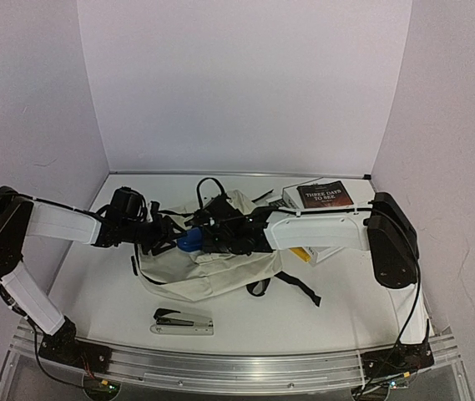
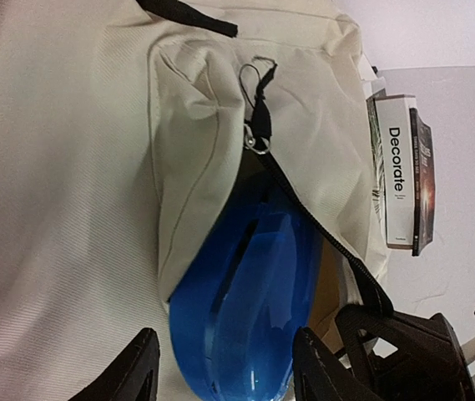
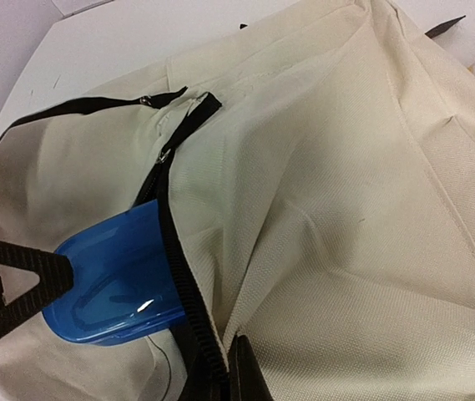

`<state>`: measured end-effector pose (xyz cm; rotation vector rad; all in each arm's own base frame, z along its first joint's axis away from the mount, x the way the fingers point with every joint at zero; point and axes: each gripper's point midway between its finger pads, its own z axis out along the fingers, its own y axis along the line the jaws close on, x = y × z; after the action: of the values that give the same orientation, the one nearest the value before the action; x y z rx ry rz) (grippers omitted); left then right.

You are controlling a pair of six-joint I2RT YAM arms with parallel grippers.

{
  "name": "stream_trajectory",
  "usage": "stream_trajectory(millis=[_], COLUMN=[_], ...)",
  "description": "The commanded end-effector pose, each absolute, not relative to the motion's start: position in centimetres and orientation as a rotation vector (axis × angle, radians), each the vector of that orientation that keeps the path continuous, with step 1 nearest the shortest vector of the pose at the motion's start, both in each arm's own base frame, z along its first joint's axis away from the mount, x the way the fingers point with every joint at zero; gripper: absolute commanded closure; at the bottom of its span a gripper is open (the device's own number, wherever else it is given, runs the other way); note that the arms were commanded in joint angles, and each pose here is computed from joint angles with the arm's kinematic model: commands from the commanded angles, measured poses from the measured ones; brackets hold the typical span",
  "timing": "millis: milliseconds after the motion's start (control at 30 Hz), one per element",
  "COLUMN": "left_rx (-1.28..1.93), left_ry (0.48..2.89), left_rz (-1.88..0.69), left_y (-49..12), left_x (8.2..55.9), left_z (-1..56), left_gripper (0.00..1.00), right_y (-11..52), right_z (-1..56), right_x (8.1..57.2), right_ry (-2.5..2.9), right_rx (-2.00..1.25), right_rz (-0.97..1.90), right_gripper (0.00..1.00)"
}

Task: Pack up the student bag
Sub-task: Place the stationery in the student bag.

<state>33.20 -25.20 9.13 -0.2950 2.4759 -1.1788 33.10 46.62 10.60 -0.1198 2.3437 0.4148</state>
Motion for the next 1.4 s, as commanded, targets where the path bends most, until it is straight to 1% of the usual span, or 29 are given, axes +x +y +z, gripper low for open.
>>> stream_trajectory(millis=[0,33,133,200,267,467,600,767,900,967,1200,1367], left_rx=[-0.244,-0.243,-0.223,-0.205,-0.187,-0.186,-0.183,-0.178,-0.152,-0.148,-0.072,-0.033], left_ry=[2.417,2.416,2.406,2.395,2.385,2.364,2.368,2.363,2.388,2.39,2.354,2.334], left_rz=[-1.336,-1.352,-1.381,-1.401,-1.419,-1.456,-1.442,-1.305,-1.328,-1.36,-1.435,-1.478], left_y=[-28.4,-28.8,-30.5,-31.8,-32.9,-34.5,-34.5,-32.8,-33.5,-34.0,-36.5,-37.9], left_x=[33.7,33.8,33.9,34.2,34.5,35.5,35.7,35.7,35.6,35.8,36.3,36.2], left_z=[11.0,10.9,11.1,11.3,11.5,10.7,10.2,10.3,9.8,9.4,9.9,9.7], left_gripper=[0.48,0.5,0.62,0.66,0.67,0.68,0.68,0.57,0.53,0.55,0.66,0.67], right_y=[47.4,47.3,47.2,47.2,47.2,47.3,47.4,47.3,47.4,47.5,47.5,46.3], right_z=[16.1,16.1,16.2,16.1,16.1,15.8,15.8,15.8,15.7,15.5,15.6,16.1], right_x=[33.4,33.4,33.3,33.3,33.3,33.2,33.2,33.1,33.1,33.1,33.1,33.2], right_ry=[2.243,2.243,2.242,2.244,2.245,2.25,2.25,2.248,2.249,2.251,2.246,2.228], right_rx=[-0.07,-0.069,-0.069,-0.069,-0.072,-0.075,-0.075,-0.076,-0.079,-0.081,-0.082,-0.073], right_rz=[0.542,0.54,0.539,0.537,0.54,0.545,0.553,0.554,0.56,0.562,0.57,0.535], right_gripper=[1.0,1.0,1.0,1.0,1.0,1.0,1.0,1.0,1.0,1.0,1.0,1.0])
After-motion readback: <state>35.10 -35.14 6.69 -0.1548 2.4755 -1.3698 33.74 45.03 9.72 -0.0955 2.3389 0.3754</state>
